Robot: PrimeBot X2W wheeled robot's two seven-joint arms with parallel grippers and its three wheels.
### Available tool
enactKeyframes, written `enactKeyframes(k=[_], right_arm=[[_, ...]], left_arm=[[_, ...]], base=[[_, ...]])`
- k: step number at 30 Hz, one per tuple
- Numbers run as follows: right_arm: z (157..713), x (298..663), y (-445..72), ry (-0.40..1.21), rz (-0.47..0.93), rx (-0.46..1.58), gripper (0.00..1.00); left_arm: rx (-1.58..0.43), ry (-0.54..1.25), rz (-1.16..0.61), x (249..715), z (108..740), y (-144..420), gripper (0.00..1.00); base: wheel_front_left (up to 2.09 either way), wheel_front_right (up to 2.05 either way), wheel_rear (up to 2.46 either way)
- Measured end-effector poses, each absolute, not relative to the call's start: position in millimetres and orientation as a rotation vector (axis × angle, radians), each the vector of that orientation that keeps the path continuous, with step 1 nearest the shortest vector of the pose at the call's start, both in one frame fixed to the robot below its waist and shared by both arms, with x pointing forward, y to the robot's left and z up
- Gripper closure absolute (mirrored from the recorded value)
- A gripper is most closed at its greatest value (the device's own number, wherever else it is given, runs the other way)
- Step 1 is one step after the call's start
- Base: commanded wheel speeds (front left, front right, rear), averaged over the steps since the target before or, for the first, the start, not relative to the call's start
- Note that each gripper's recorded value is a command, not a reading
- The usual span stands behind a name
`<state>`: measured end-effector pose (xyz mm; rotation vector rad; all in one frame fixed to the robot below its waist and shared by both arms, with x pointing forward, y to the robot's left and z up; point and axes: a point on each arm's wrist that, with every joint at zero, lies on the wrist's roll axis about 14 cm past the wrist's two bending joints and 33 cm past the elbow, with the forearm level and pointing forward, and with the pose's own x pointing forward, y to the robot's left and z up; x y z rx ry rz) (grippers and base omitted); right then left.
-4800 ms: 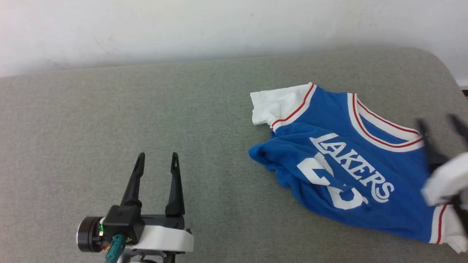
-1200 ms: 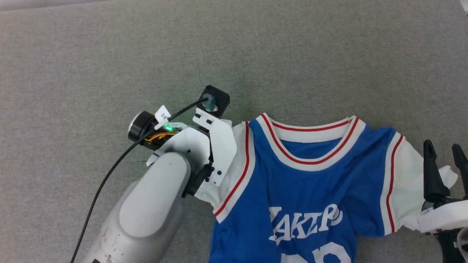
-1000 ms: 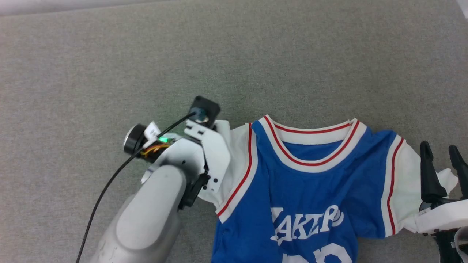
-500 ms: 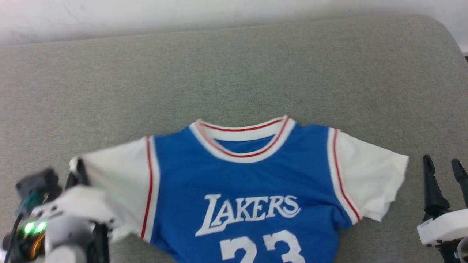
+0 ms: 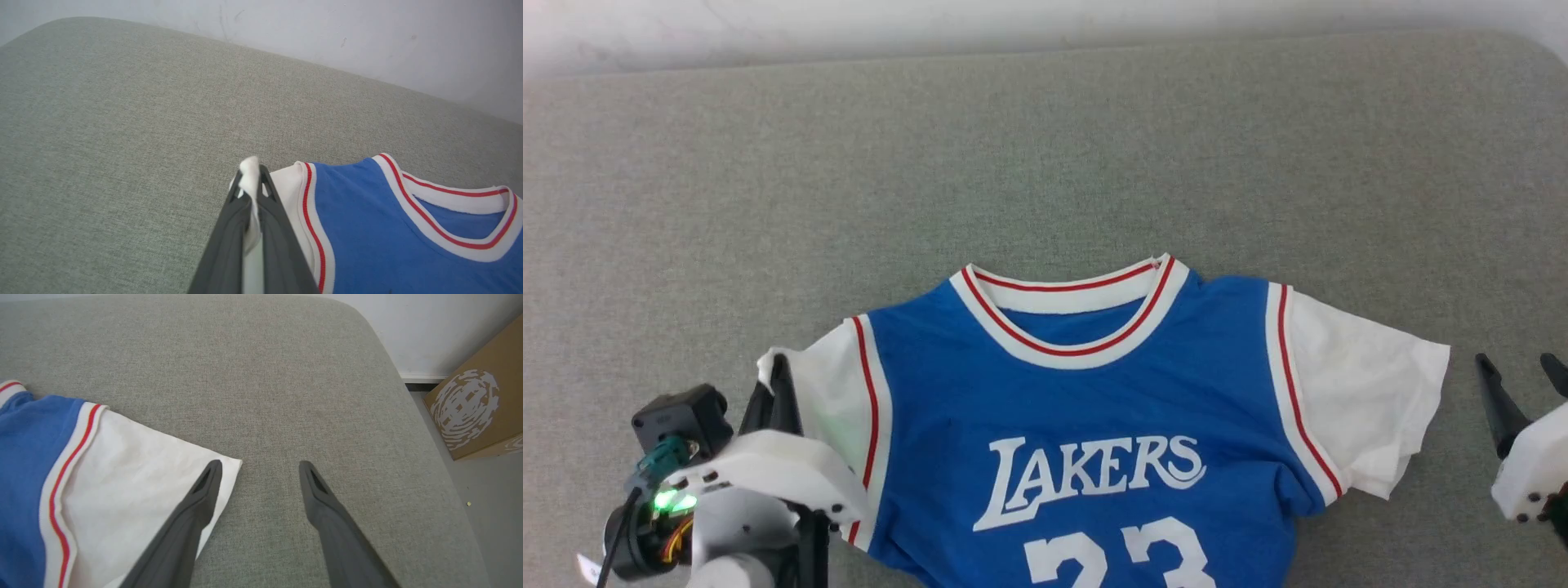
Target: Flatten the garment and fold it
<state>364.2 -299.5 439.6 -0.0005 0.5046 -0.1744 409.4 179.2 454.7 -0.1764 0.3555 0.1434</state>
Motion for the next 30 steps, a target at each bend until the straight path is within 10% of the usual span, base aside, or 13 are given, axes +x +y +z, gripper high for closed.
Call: enactKeyframes(k=[18,19,21,30], right_arm=[[365.3,397.1,-277.7,0.818,-0.019,-0.002,0.00],[363.5,397.2,-275.4,0.831,-0.012,0.013,0.56],[362.3,397.9,-271.5,0.852,-0.002,0.051,1.00],[386.7,401.2,-258.7,0.783,0.034,0.068,1.00]], left_arm=[[-0.153,0.402,0.121,428.9,434.7,168.6,1.00],[-0.152,0.406,0.124,428.2,433.7,169.6,1.00],[-0.152,0.409,0.130,427.8,432.9,171.3,1.00],[-0.148,0.376,0.097,429.8,447.1,163.4,1.00]], base=[[0.00,0.00,0.00],[0.00,0.00,0.00],[0.00,0.00,0.00],[0.00,0.00,0.00]])
